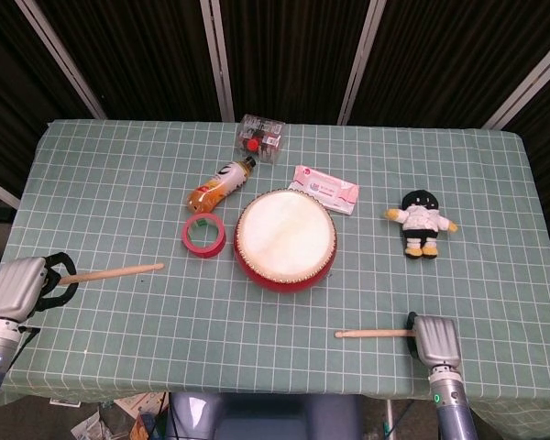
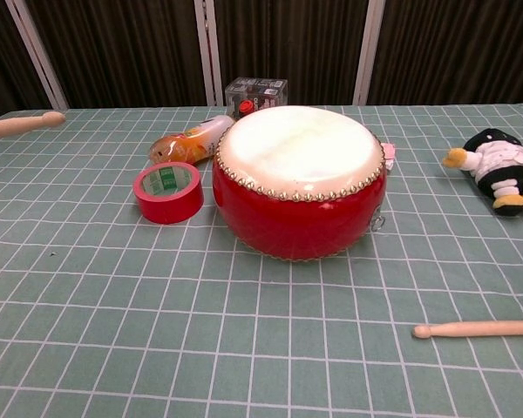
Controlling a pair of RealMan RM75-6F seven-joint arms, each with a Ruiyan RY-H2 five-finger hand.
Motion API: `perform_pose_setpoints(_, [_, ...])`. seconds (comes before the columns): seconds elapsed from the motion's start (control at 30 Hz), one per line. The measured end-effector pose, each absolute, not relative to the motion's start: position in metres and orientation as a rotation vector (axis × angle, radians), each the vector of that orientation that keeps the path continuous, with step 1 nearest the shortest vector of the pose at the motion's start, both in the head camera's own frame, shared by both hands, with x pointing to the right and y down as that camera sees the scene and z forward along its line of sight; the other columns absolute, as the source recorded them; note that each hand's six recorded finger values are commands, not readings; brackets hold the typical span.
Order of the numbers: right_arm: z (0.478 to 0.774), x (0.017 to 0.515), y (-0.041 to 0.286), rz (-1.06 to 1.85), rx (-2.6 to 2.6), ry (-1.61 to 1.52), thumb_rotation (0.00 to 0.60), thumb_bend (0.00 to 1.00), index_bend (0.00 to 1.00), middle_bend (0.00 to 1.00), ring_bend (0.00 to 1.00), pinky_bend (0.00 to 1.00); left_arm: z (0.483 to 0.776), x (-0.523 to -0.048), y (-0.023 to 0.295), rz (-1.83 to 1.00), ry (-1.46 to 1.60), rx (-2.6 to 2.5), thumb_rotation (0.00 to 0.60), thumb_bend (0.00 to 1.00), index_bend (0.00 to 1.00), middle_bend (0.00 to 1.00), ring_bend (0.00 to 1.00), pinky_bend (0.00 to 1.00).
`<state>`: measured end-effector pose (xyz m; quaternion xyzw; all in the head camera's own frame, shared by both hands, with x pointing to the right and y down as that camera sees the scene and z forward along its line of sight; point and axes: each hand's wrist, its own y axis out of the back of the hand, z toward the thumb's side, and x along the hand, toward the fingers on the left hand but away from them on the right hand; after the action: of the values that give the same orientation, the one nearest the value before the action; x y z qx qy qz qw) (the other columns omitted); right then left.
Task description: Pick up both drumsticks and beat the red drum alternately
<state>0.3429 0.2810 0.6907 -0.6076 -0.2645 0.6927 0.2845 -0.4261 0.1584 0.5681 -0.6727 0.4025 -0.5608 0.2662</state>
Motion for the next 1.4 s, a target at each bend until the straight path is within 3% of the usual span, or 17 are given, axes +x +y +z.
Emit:
perform_pose_setpoints(0.3, [0.669, 0.329, 0.268, 1.775, -1.686, -0.774, 0.600, 0.56, 1.00, 1.00, 1.00, 1.00, 0.566, -0.426, 0.157, -1.510, 1.097, -1.817, 0.600, 0.54, 0.76, 1.00, 1.00, 1.00])
perform_pose_setpoints(0.6, [0.615, 0.323, 0.242, 1.694, -1.769, -0.909, 0.600, 0.63, 1.00, 1.00, 1.00, 1.00, 0.563, -0.425, 0.156, -1.499, 1.105, -1.819, 0.600, 0.54, 0.76, 1.00, 1.00, 1.00])
perform_pose_setpoints(0.8, [0.583, 0.345, 0.221, 1.720, -1.823, -1.133, 0.600, 0.67, 1.00, 1.00, 1.00, 1.00, 0.561, -0.425, 0.155, -1.492, 1.112, -1.815, 0.600, 0.54, 0.76, 1.00, 1.00, 1.00])
perform_pose_setpoints(1.03, [0.554, 0.365, 0.181, 1.719, -1.774, -1.306, 0.600, 0.67, 1.00, 1.00, 1.00, 1.00, 0.559, -0.425, 0.146, -1.480, 1.131, -1.805, 0.600, 0.55, 0.77, 1.00, 1.00, 1.00])
perform_pose_setpoints(1.4, [0.538, 0.337, 0.122, 1.693, -1.684, -1.265, 0.600, 0.67, 1.00, 1.00, 1.00, 1.00, 0.548, -0.417, 0.104, -1.442, 1.170, -1.784, 0.600, 0.55, 0.77, 1.00, 1.00, 1.00])
